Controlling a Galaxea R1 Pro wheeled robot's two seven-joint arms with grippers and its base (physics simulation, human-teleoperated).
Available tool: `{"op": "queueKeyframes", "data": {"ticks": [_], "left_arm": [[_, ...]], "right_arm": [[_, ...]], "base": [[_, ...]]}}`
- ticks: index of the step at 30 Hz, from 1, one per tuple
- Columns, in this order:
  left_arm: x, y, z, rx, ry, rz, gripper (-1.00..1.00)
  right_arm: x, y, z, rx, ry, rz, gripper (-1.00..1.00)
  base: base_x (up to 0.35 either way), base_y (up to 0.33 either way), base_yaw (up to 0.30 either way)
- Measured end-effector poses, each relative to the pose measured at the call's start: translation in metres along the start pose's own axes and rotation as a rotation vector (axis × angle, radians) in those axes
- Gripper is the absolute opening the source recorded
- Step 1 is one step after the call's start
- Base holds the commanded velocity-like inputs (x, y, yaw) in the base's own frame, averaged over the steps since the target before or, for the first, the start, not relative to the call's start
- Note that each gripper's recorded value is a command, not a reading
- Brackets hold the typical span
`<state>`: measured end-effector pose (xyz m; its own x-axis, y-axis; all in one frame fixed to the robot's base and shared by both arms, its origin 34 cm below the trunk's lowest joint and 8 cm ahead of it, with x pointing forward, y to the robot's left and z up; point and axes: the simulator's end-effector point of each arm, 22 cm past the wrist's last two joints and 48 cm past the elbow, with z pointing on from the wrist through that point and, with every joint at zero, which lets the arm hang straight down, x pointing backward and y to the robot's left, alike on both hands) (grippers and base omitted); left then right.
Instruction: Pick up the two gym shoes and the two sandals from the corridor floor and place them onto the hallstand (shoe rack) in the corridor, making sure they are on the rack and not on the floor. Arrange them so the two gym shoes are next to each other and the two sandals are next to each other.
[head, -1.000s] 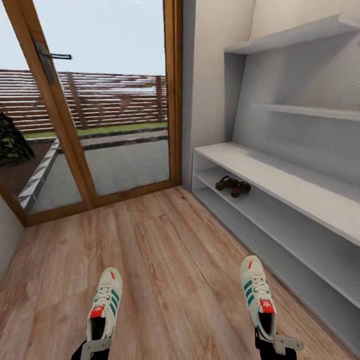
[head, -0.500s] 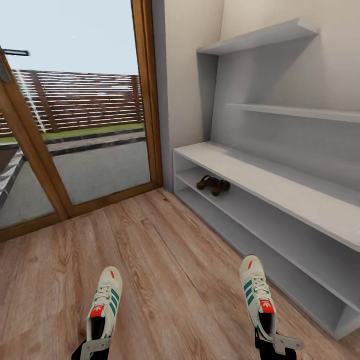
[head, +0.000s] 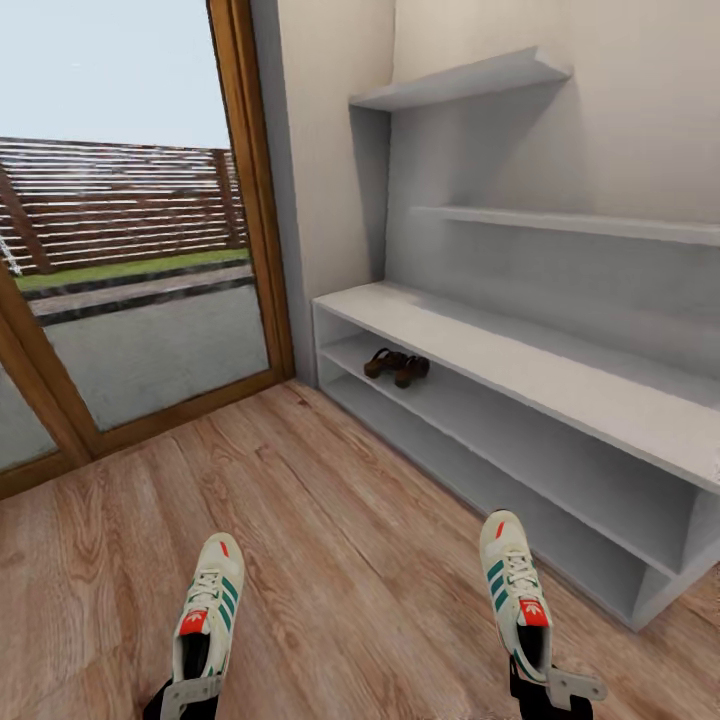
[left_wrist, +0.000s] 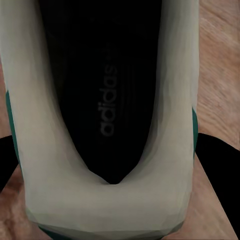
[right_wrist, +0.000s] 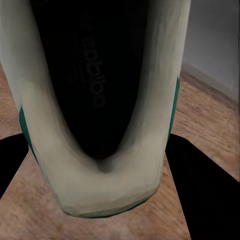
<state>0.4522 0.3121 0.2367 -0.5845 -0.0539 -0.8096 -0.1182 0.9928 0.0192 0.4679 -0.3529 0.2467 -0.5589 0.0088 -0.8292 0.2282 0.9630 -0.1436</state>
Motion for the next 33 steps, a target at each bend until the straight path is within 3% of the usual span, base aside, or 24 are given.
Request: {"op": "queueKeyframes", "data": {"ticks": [10, 28, 33], "left_arm": [[0.0, 0.0, 0.0, 0.0, 0.0, 0.0, -1.0], [0.0002, -0.0003, 0.0, 0.001, 0.001, 0.001, -1.0], [0.0, -0.0003, 0.0, 0.001, 0.0, 0.002, -1.0]], "right_arm": [[0.0001, 0.0001, 0.0, 0.0, 0.0, -0.001, -1.0], [0.0, 0.0004, -0.0001, 0.0, 0.0, 0.001, -1.0], [0.0001, 0.0008, -0.0002, -0.001, 0.0, 0.001, -1.0]], "base": [[0.0, 0.288, -0.264], [0.0, 0.01, -0.264], [0.0, 0.19, -0.264]]}}
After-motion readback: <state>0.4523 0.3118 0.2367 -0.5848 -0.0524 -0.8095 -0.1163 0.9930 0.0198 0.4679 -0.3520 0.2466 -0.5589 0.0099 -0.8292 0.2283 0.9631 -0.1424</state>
